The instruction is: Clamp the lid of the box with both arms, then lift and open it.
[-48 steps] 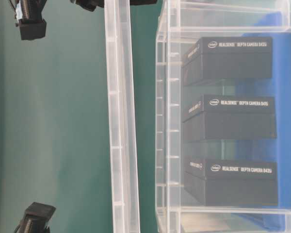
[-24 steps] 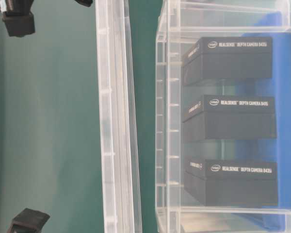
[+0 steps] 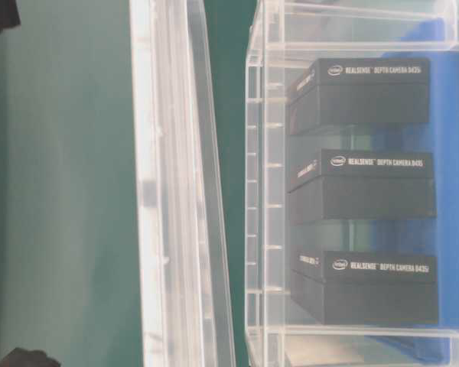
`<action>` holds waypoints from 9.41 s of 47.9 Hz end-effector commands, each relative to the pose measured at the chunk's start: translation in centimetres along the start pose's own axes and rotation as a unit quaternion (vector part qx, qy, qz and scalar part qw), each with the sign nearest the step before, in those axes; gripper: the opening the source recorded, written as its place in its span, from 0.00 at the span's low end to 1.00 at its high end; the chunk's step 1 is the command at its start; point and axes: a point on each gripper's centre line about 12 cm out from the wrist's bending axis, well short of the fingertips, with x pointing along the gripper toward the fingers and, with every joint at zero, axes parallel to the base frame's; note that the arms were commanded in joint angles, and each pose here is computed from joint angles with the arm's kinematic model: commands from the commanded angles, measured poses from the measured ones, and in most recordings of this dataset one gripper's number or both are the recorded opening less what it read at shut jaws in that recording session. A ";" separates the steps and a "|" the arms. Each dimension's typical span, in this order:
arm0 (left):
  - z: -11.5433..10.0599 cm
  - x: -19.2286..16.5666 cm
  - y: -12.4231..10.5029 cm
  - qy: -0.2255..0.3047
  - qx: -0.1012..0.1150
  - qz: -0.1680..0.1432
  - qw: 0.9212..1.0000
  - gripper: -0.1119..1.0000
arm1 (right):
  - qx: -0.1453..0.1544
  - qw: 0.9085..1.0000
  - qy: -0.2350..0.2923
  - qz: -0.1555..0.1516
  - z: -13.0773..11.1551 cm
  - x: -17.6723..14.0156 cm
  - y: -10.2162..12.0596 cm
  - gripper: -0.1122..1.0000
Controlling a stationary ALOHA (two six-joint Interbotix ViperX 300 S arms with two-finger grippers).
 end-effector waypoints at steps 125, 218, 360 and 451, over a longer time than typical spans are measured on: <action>-2.1 11.8 -7.5 0.011 -0.003 -0.044 0.999 0.11 | 0.051 0.996 0.045 0.052 -5.3 12.0 10.7 0.10; 5.1 -6.8 -10.1 -0.281 0.210 -0.079 0.933 0.11 | 0.010 0.970 -0.238 0.043 3.8 -7.7 7.9 0.10; -1.9 -6.3 4.3 -0.467 -0.013 0.072 0.881 0.11 | 0.162 0.896 -0.412 -0.013 -2.2 -3.5 -7.2 0.10; -2.0 -5.9 3.9 -0.456 -0.009 0.065 0.888 0.11 | 0.152 0.903 -0.401 0.005 -1.9 -2.8 -6.1 0.10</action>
